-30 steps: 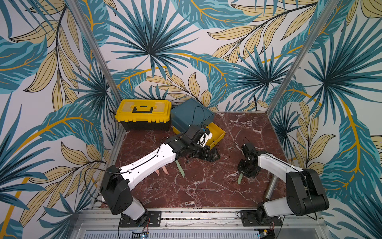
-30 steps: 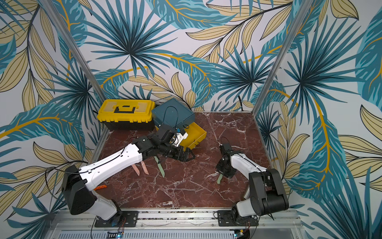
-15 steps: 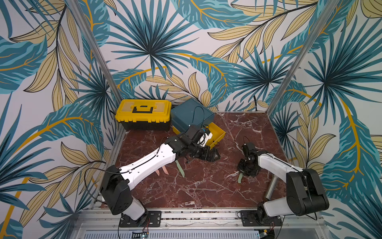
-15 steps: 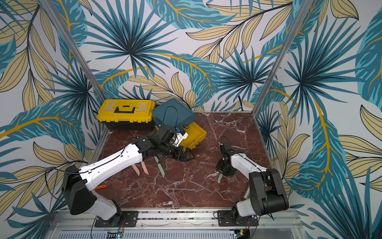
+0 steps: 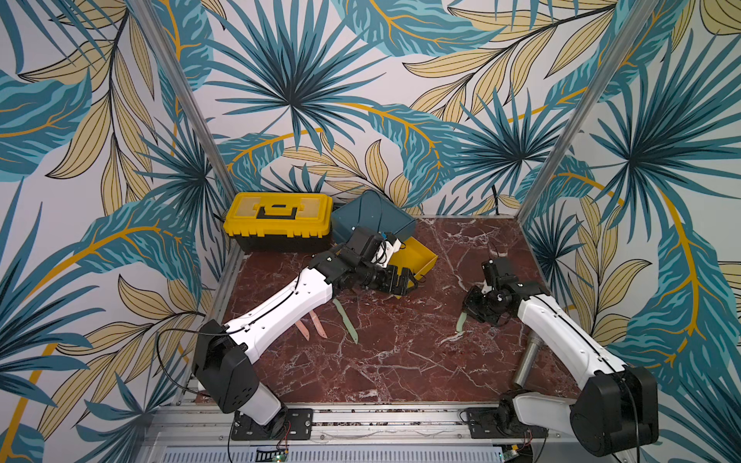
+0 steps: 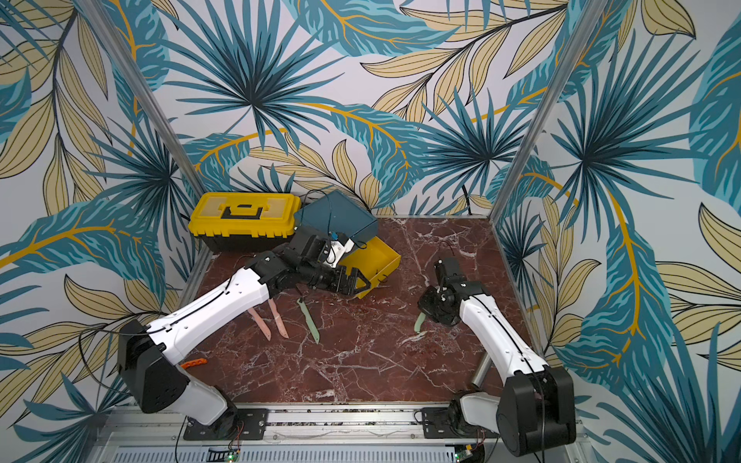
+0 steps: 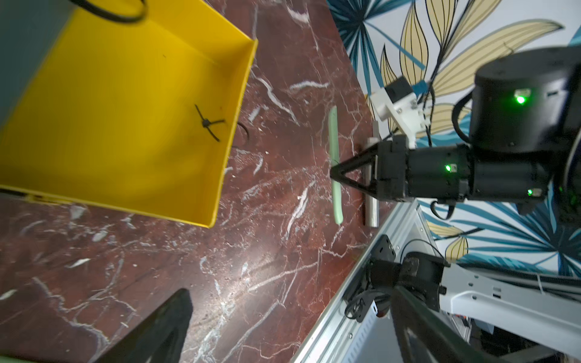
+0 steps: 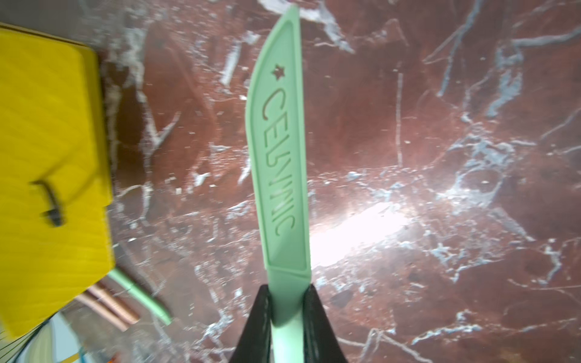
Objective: Place the fruit knives into the drawer by color
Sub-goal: Pick up the fruit knife from the center of the board, then place the fruit knife in the drawer.
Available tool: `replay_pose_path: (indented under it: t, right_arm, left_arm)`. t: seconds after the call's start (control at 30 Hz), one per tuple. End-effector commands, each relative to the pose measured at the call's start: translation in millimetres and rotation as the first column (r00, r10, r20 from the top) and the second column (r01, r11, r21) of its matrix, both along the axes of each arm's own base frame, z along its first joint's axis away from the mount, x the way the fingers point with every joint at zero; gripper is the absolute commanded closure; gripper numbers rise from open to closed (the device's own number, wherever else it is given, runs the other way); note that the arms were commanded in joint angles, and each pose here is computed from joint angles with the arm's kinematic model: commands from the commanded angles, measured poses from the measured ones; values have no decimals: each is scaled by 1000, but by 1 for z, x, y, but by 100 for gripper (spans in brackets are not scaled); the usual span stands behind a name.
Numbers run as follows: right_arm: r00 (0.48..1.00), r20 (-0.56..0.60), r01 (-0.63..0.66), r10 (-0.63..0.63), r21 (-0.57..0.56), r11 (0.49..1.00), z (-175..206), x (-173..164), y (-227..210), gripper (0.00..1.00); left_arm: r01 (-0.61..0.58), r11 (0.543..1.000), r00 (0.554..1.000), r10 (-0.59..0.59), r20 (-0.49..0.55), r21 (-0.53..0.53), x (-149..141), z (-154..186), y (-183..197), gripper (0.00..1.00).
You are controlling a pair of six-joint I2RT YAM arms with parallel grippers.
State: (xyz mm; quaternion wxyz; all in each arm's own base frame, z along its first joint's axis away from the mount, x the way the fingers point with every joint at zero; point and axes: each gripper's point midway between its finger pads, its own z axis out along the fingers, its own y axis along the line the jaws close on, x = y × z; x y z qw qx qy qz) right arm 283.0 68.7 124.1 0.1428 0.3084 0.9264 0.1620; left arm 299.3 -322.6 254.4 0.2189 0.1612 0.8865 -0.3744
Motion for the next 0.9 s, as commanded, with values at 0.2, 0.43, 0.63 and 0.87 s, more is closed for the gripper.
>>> replay_pose_path:
  t: [0.2, 0.43, 0.63, 0.87]
  right_arm:
    - [989, 138, -82, 57, 182, 980, 76, 53, 63, 100]
    - [980, 187, -119, 69, 274, 954, 95, 104, 109, 100]
    - [978, 188, -143, 87, 311, 940, 88, 141, 133, 100]
    - [980, 162, -163, 114, 330, 930, 73, 158, 147, 60]
  left_arm:
    - [-45, 998, 994, 49, 101, -33, 51, 43, 26, 0]
    - [-57, 998, 994, 59, 90, -31, 56, 39, 32, 0]
    - [-66, 998, 995, 67, 77, -21, 51, 32, 37, 0]
    - [-113, 993, 994, 112, 10, 20, 39, 12, 49, 0]
